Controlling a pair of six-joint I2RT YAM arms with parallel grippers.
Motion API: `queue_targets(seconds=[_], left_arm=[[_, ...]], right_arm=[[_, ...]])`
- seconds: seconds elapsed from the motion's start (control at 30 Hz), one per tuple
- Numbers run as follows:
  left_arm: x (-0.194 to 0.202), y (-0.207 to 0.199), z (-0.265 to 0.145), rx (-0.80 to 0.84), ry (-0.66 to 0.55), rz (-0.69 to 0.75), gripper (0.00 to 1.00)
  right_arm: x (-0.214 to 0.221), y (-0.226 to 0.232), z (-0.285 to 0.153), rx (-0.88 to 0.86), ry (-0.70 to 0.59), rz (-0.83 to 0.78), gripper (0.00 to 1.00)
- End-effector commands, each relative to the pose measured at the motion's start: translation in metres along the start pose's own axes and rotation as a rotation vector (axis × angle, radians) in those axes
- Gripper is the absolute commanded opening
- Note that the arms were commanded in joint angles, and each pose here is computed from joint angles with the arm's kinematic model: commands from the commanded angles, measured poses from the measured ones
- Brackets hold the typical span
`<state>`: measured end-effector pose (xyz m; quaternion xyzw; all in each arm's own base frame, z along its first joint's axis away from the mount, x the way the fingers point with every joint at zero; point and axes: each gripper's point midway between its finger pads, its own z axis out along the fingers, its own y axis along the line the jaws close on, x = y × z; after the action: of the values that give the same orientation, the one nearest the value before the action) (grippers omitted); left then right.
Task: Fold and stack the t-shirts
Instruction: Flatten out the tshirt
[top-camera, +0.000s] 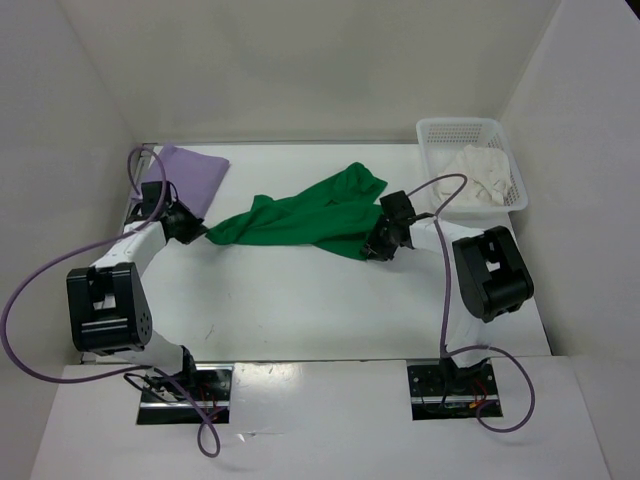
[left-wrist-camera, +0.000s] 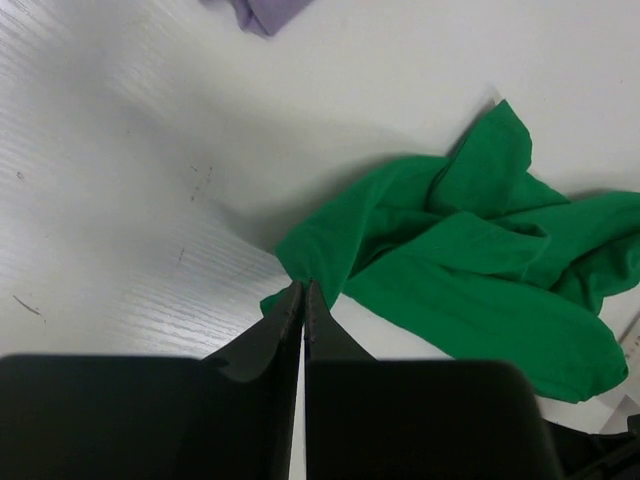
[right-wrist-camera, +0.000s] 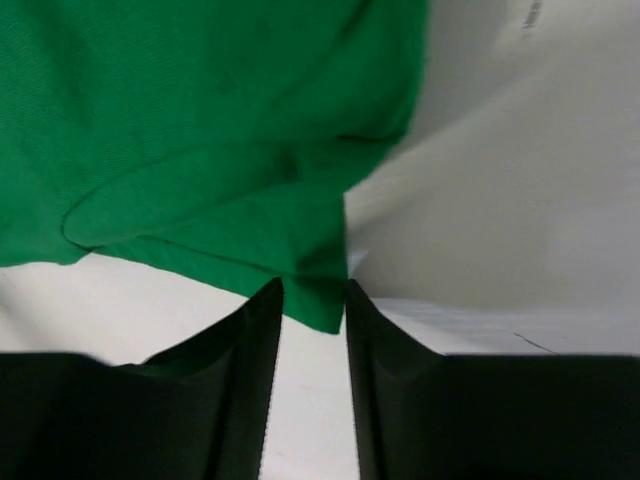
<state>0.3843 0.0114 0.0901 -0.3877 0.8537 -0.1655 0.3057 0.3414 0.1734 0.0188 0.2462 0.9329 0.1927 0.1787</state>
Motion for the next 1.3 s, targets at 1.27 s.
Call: queue_targets(seconds=[1.27], left_arm=[[-0.158,-0.188,-0.196,0.75,-0.129,-0.275,0.0]], right_arm=[[-0.222,0.211,-0.41,-0.601,-0.778,-0.221,0.0]])
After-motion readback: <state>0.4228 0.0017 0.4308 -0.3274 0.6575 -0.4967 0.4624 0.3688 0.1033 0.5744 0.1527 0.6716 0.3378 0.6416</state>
